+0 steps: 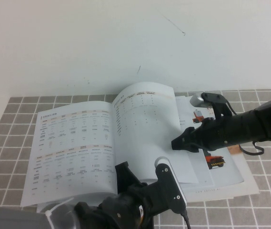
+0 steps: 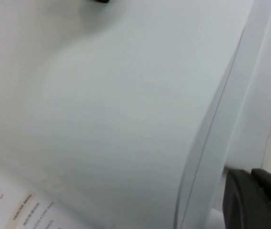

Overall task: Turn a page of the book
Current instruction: Open the closed book

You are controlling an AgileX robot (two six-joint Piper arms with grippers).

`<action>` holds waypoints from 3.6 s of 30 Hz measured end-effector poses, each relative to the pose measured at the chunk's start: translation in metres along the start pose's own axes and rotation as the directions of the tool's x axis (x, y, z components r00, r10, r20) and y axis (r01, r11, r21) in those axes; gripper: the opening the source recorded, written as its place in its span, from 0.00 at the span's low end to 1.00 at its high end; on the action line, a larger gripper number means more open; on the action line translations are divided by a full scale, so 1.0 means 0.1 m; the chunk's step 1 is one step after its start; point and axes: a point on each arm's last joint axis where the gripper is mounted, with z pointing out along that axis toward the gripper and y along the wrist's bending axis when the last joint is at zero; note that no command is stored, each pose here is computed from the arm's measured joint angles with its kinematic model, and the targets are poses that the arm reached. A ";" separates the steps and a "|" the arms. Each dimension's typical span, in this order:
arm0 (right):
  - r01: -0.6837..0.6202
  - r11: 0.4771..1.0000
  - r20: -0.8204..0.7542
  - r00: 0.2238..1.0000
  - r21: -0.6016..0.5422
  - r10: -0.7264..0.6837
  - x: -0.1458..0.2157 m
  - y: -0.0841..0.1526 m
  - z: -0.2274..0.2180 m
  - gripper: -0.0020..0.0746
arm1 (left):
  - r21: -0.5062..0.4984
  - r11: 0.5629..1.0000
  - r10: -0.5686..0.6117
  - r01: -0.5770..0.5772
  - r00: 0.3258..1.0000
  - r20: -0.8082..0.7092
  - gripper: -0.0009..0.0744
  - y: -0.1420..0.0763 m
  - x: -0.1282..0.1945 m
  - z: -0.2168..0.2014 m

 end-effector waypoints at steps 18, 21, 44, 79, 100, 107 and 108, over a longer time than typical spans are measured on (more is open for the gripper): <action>-0.002 1.000 0.000 1.000 0.000 0.002 0.00 0.00 0.00 0.52 | -0.229 0.921 0.313 -0.315 0.949 -0.044 0.01 -0.15 -0.18 -0.12; -0.005 1.000 0.002 1.000 -0.003 0.005 0.00 0.00 0.00 0.52 | -0.317 0.885 0.342 -0.342 0.938 -0.056 0.01 -0.18 -0.27 -0.21; -0.015 1.000 0.002 1.000 -0.016 0.015 0.00 0.01 0.01 0.52 | -0.459 0.838 0.281 -0.295 0.954 -0.101 0.15 -0.12 -0.30 -0.32; 0.004 0.998 -0.021 1.000 -0.063 -0.005 0.03 0.05 0.03 0.52 | -0.322 0.829 0.400 -0.457 0.887 -0.231 0.64 -0.44 -0.04 0.22; -0.018 0.995 -0.027 1.000 -0.098 0.016 0.06 0.04 0.09 0.52 | -0.376 0.847 0.323 -0.374 0.926 -0.193 0.59 -0.23 -0.42 -0.24; -0.029 0.994 -0.025 0.999 -0.109 0.027 0.06 0.04 0.10 0.52 | -0.315 0.883 0.314 -0.348 0.937 -0.154 0.59 -0.11 -0.42 -0.24; -0.032 0.993 -0.026 0.999 -0.111 0.030 0.06 0.04 0.10 0.52 | -0.308 0.889 0.303 -0.338 0.940 -0.156 0.59 -0.08 -0.41 -0.22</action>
